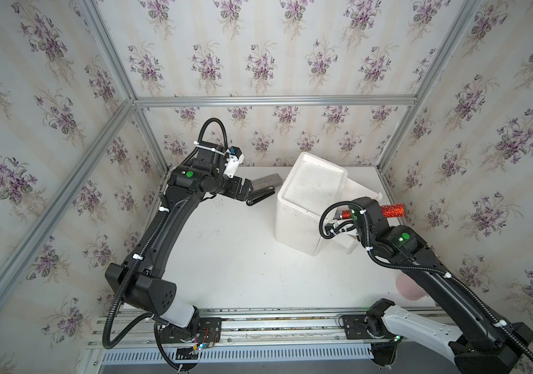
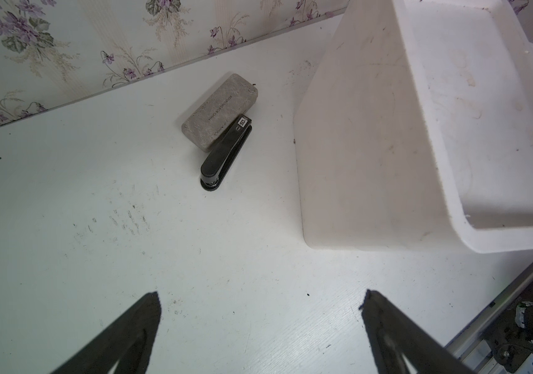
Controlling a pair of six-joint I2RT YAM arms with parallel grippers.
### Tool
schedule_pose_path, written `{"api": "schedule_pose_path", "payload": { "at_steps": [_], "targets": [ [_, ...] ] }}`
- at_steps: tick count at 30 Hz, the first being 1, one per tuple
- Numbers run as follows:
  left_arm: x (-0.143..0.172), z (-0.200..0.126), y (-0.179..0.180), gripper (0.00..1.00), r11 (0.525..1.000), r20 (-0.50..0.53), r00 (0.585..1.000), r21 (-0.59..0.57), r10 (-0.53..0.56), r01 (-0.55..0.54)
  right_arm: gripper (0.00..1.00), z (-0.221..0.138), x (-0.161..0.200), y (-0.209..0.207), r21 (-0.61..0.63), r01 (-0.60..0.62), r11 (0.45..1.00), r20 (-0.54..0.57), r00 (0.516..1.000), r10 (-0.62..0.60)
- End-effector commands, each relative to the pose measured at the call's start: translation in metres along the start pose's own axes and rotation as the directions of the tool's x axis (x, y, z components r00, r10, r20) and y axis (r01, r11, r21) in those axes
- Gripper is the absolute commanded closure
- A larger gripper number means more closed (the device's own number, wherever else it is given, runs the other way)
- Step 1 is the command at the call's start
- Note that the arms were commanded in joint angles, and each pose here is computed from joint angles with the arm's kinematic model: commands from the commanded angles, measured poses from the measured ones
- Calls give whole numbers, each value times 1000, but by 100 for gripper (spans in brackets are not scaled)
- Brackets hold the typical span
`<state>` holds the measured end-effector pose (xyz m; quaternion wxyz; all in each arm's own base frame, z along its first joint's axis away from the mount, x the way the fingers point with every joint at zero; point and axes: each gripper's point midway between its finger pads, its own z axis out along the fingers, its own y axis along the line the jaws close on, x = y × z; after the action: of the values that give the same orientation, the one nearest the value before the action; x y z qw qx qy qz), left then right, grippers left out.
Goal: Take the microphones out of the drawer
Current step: Pick up the microphone from the drawer.
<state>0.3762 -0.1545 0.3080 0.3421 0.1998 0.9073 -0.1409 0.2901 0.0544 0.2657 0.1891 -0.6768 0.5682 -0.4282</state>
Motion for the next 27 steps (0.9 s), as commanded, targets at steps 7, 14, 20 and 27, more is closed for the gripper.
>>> {"api": "schedule_pose_path", "payload": {
  "at_steps": [7,14,20,27],
  "targets": [
    [-15,-10,-32,1,990,57,998,138,-1,-7,100,20,14,-11,-35,-274,961,-109,957,269],
    [-37,5,-92,1,975,80,994,207,68,-84,100,9,7,-2,-43,-346,937,-38,938,344],
    [-78,43,-116,1,983,106,993,165,60,-77,100,-1,-2,2,-12,-331,944,46,942,331],
    [-78,80,-123,2,980,33,997,183,69,-74,100,-23,-12,4,62,-290,955,152,948,278]
  ]
}}
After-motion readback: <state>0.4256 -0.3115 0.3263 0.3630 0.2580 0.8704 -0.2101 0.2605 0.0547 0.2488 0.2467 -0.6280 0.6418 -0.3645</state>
